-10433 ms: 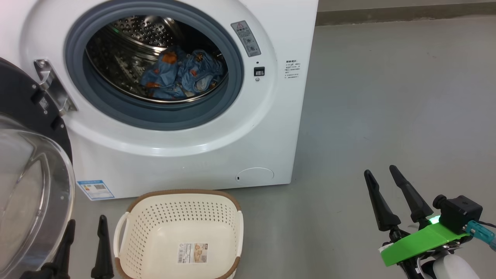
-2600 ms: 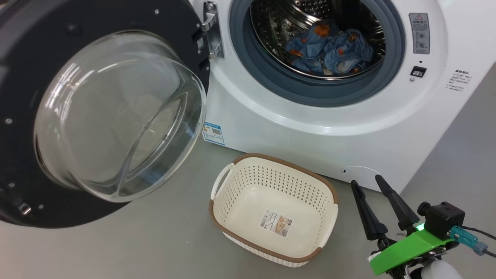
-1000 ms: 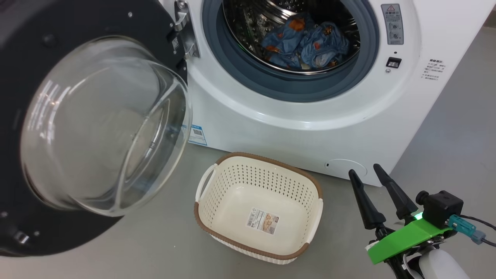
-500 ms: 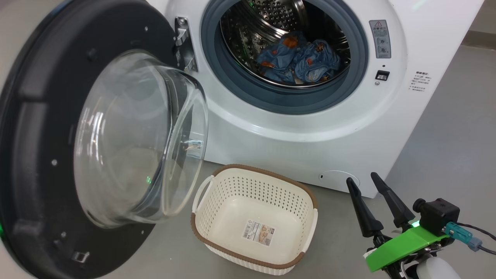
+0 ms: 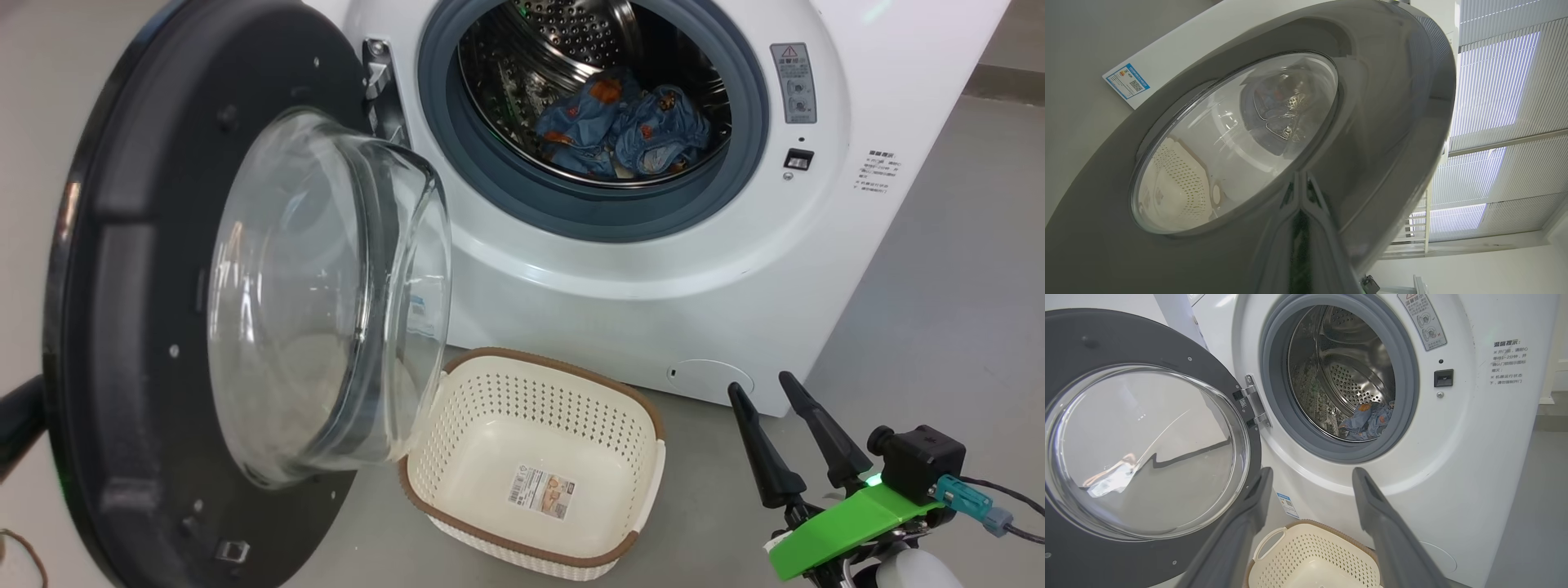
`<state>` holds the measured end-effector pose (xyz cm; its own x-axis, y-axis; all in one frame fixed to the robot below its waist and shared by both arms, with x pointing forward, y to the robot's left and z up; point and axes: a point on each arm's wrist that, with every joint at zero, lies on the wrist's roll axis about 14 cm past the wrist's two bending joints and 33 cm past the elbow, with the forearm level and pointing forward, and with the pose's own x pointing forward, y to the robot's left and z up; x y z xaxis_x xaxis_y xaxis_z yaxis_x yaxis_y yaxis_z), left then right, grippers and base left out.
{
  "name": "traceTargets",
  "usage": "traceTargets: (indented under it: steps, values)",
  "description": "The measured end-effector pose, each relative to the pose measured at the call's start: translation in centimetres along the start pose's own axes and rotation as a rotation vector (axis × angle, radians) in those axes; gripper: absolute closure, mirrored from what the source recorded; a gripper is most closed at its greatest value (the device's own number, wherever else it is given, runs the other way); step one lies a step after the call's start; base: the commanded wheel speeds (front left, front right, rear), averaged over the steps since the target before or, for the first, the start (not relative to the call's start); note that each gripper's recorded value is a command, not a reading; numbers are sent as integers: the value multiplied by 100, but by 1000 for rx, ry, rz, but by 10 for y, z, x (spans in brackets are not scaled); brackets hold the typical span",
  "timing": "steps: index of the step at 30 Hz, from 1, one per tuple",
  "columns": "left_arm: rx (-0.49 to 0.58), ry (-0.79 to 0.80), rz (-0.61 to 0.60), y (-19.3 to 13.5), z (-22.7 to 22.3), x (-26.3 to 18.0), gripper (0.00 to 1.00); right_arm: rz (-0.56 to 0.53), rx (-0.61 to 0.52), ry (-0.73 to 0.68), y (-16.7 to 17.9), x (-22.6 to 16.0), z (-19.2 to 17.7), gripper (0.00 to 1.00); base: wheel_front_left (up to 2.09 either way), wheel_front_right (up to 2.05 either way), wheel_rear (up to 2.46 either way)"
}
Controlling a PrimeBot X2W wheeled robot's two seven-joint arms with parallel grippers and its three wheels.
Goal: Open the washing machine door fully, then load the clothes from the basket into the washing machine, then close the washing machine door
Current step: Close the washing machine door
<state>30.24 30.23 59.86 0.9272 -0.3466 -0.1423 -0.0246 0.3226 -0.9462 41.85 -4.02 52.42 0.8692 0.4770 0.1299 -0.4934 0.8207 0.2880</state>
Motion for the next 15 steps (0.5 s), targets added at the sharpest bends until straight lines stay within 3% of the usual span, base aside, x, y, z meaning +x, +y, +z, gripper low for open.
traceTargets:
  steps: [15]
  values:
    - [27,93,-54,-19,-32,17,100,-13,1,-1,-4,-2,0,0,0,0,0]
